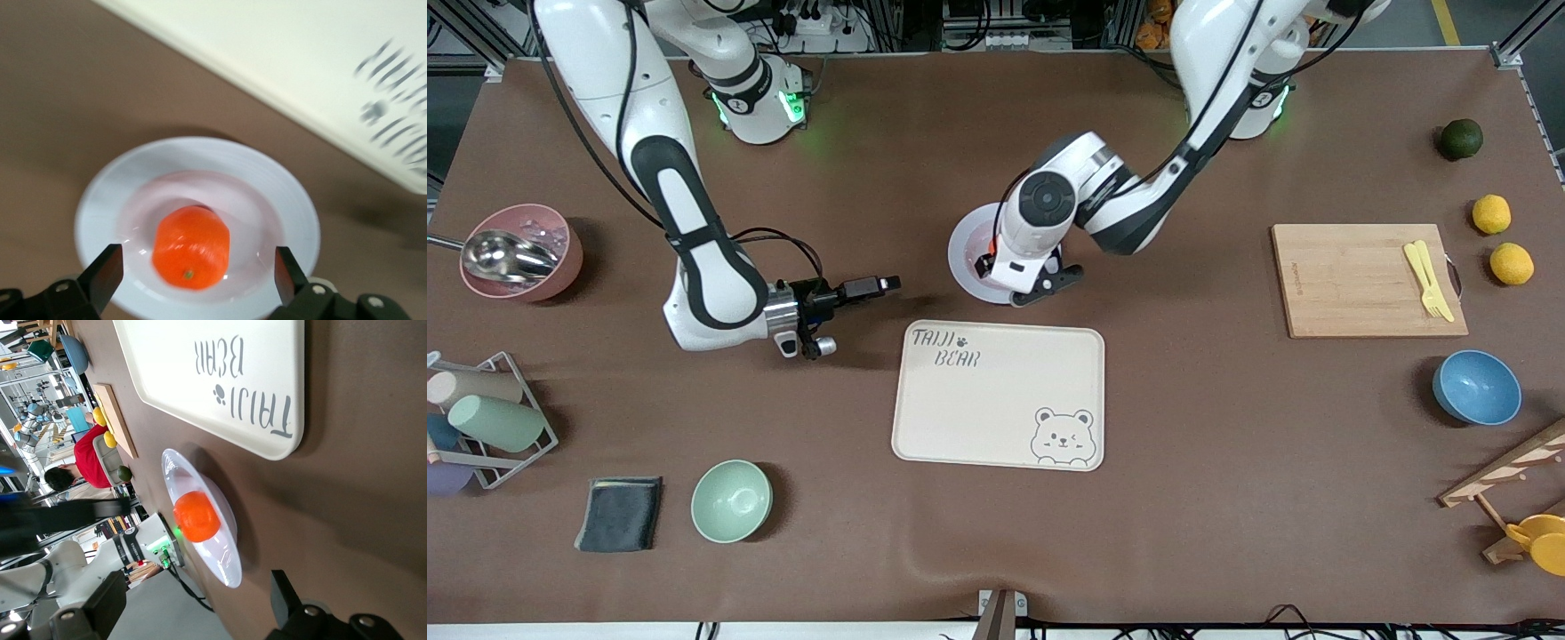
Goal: Place orange and plate with both arms
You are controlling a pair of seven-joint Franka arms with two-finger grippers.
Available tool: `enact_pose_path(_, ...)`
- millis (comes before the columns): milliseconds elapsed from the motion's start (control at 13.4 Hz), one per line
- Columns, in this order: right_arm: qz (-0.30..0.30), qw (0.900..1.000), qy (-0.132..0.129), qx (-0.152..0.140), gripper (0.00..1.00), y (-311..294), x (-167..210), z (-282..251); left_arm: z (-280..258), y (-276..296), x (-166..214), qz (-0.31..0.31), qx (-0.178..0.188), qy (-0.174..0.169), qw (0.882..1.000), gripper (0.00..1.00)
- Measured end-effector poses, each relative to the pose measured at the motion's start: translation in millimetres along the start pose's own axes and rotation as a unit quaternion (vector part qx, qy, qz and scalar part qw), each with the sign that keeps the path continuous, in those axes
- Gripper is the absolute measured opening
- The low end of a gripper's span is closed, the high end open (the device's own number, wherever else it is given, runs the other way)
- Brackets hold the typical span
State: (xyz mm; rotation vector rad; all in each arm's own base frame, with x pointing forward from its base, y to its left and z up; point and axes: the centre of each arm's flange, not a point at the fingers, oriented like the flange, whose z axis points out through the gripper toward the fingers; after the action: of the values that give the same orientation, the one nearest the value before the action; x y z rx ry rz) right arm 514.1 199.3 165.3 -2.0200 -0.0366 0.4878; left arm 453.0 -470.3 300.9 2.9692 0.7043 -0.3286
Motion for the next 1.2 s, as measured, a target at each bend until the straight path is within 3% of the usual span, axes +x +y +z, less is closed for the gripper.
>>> enact_pose_path(299,-0.001,1.000,0.011,-0.001,0.87,-4.7,0.8,34.0,-147.2,-60.1,68.1,0.003,-0.033,0.063,0.997,1.00)
enact_pose_path(598,-0.002,0.999,0.024,-0.023,0.83,-10.3,-1.3,75.3,-228.8,-138.2,139.8,0.013,-0.045,0.104,0.993,1.00)
enact_pose_path(898,0.008,0.999,0.026,-0.024,0.76,-2.4,-3.5,81.6,-291.2,-213.6,199.1,0.038,-0.026,0.101,0.994,1.00)
enact_pose_path(972,0.010,0.999,0.026,-0.024,0.72,-0.4,-3.9,82.6,-305.9,-230.1,208.2,0.045,-0.022,0.098,0.994,1.00)
enact_pose_path(1197,0.010,1.000,0.023,-0.019,0.72,0.7,-5.5,92.7,-352.8,-272.1,220.8,0.067,-0.012,0.089,0.994,1.00)
